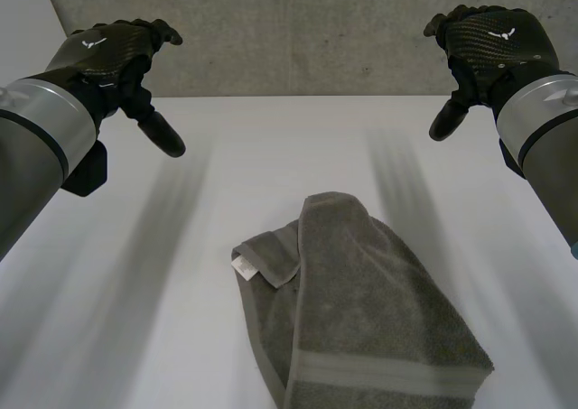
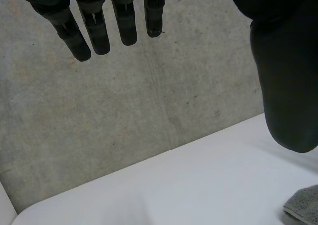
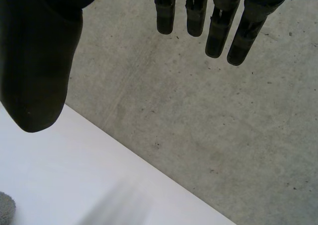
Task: Fold the towel.
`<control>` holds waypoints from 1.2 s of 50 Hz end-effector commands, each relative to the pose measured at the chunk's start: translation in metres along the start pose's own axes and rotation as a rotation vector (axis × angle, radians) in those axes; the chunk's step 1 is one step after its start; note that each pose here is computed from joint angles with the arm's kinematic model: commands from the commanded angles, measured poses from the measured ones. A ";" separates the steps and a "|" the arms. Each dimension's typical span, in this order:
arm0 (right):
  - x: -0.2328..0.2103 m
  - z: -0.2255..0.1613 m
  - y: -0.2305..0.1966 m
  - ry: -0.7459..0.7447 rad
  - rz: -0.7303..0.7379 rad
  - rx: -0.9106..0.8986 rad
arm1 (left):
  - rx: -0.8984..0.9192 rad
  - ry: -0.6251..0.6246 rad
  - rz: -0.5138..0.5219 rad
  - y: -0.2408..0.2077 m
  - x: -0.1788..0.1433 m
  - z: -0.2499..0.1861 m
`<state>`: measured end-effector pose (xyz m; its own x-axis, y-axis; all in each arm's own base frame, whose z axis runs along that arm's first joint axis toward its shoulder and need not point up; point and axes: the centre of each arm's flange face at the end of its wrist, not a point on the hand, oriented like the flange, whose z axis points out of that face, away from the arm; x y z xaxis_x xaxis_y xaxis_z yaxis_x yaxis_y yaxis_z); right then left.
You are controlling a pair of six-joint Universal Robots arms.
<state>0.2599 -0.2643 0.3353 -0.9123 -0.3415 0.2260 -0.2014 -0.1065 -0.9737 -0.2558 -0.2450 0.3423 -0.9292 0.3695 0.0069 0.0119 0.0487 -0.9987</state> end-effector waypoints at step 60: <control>-0.094 -0.119 0.149 -0.697 -0.358 -0.131 | -0.373 0.378 0.326 0.218 0.081 0.051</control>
<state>0.2700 -0.1228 0.1416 -0.3103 -0.8679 0.3878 -0.5723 -0.1552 -0.8052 -0.3437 -0.2468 0.1224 -0.6555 0.7268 -0.2051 0.4718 0.1821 -0.8627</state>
